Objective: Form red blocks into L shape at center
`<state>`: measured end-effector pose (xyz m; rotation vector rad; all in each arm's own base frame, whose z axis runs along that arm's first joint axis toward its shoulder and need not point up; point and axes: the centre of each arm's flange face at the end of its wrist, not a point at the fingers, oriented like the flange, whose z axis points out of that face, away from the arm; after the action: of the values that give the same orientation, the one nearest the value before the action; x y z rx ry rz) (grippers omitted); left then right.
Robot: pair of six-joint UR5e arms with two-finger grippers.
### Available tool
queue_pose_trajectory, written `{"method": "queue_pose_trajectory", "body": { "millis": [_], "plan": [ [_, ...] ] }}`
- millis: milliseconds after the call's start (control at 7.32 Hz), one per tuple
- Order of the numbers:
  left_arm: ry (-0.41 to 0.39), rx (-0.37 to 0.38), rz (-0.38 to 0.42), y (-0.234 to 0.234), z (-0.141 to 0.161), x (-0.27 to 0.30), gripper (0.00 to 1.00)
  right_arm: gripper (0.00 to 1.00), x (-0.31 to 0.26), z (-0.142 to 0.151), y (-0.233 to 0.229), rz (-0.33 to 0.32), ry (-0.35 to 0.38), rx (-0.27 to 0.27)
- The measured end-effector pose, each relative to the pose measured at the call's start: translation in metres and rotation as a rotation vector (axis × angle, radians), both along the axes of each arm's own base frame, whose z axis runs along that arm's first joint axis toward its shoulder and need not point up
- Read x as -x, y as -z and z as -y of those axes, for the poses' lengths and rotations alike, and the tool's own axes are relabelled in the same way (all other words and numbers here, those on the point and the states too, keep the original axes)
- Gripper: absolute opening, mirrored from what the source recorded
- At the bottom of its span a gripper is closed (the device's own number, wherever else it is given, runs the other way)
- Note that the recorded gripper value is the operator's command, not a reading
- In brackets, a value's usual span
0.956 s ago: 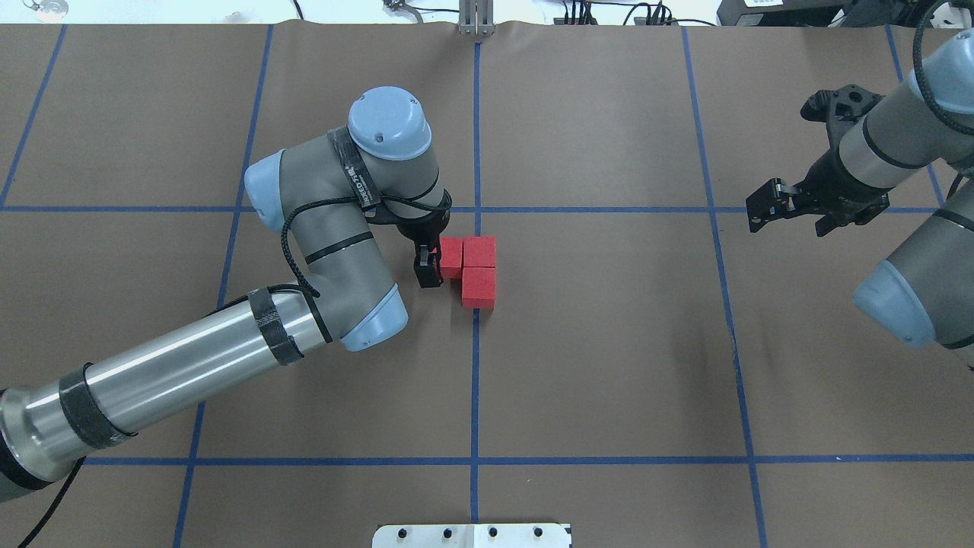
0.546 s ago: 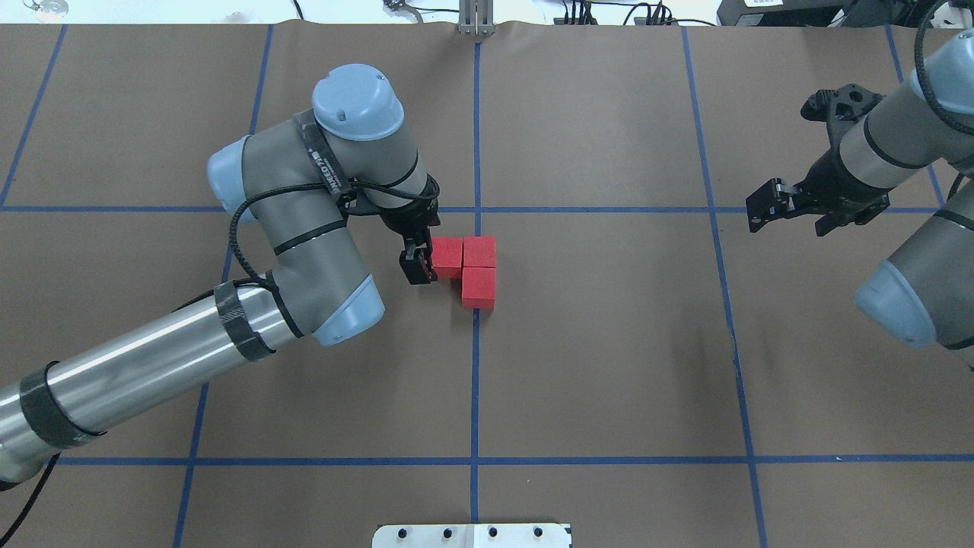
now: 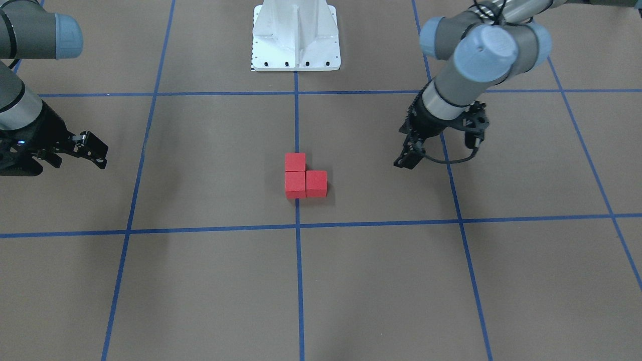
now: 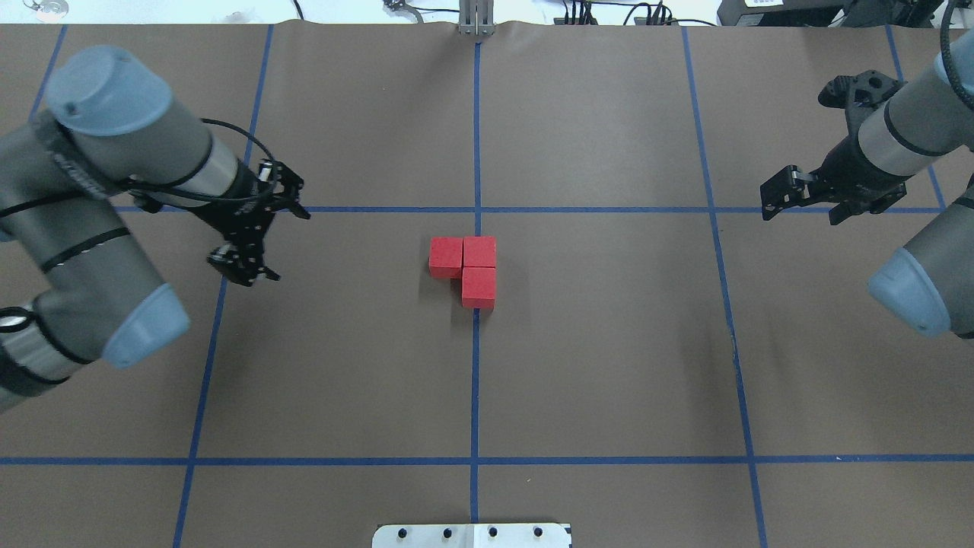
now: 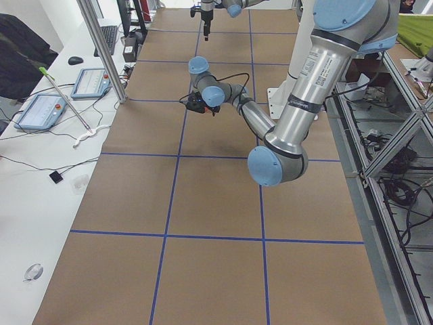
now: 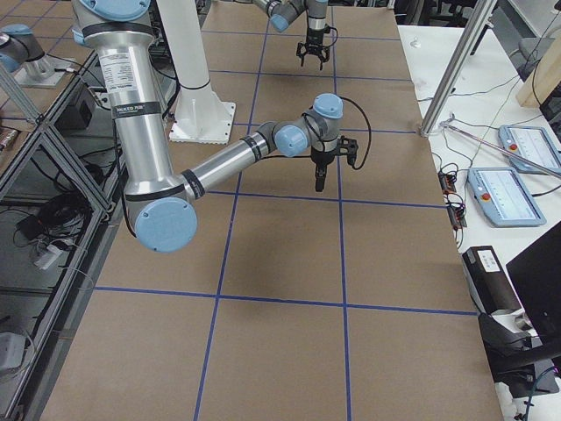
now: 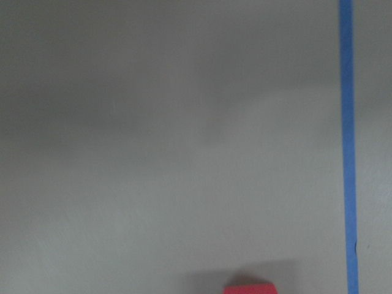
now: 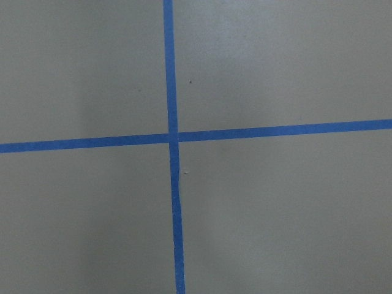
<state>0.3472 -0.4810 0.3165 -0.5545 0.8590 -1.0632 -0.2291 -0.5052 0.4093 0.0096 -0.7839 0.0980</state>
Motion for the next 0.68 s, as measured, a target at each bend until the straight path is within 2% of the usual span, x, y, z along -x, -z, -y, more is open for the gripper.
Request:
{"method": "queue_pose_trajectory", "body": {
  "millis": [137, 410, 683],
  "plan": [
    [-0.062, -0.123, 0.043, -0.041, -0.005, 0.050, 1.00, 1.00, -0.013, 0.004, -0.005, -0.004, -0.010, -0.003],
    [-0.203, -0.369, 0.139, -0.115, -0.004, 0.146, 1.00, 1.00, -0.052, 0.010, -0.026, -0.029, 0.006, -0.044],
    [-0.327, -0.559, 0.198, -0.162, -0.004, 0.229, 1.00, 1.00, -0.093, 0.010, -0.065, -0.049, 0.053, -0.062]
  ]
}}
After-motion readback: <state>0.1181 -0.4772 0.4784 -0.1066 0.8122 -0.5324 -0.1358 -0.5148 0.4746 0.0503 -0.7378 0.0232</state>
